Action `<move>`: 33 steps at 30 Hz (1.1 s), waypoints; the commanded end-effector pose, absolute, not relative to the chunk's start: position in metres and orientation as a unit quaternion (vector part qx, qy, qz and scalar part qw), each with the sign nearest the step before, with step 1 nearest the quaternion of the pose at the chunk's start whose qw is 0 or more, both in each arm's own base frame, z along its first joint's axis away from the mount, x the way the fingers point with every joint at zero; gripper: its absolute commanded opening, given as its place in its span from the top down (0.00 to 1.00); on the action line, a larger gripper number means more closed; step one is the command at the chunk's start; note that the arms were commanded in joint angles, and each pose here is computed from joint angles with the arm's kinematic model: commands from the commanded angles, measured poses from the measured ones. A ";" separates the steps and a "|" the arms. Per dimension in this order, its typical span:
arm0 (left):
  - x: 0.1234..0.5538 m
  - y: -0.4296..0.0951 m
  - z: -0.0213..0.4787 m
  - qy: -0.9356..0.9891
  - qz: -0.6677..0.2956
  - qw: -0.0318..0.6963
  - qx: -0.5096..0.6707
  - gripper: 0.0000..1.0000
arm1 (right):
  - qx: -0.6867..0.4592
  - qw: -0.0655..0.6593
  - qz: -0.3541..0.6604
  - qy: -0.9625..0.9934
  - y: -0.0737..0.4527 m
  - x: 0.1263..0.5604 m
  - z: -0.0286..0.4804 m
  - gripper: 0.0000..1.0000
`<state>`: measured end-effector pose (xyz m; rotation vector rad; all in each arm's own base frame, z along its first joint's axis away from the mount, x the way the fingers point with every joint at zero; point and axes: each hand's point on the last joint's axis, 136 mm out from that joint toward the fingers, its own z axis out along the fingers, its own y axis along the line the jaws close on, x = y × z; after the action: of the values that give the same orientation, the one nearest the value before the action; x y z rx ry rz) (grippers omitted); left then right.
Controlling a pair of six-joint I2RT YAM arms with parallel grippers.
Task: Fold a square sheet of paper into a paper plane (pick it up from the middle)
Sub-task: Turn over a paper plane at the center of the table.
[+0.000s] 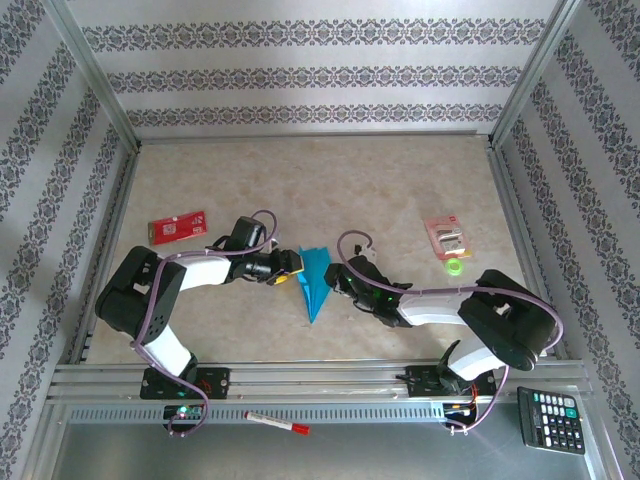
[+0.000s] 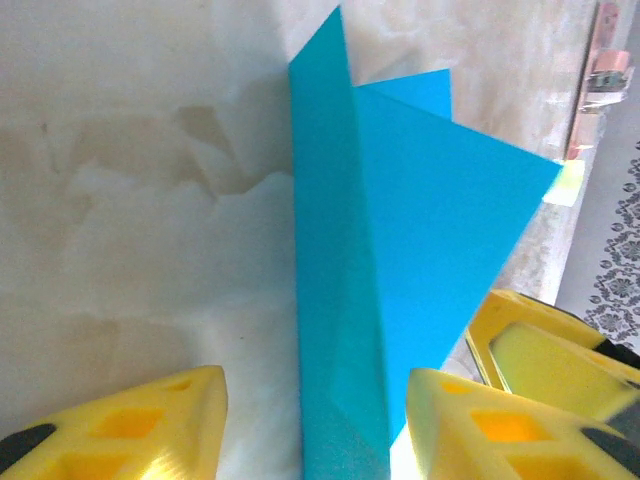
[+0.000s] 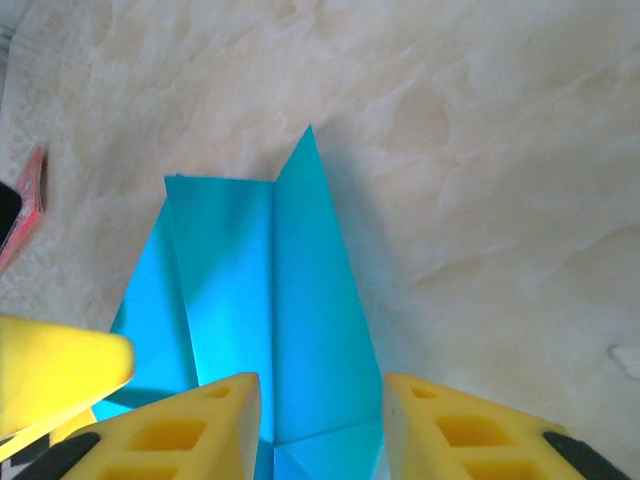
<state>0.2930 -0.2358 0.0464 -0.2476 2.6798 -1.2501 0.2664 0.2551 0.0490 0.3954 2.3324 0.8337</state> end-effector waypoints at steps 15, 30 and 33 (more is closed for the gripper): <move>0.315 -0.206 0.104 0.894 -0.403 0.184 -0.064 0.38 | 0.066 0.399 0.163 0.900 0.174 0.298 0.116 0.39; 0.365 0.010 0.191 0.818 0.009 0.545 -0.183 0.00 | 0.158 0.481 -0.220 0.834 -0.037 0.353 0.167 0.02; 0.374 0.034 0.187 0.808 0.076 0.559 -0.172 0.00 | 0.161 0.479 -0.216 0.836 -0.052 0.363 0.144 0.02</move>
<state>0.3670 -0.0043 0.1799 -0.4360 1.9908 -0.0929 0.3575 -0.0362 0.1535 0.4364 2.0619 -0.4404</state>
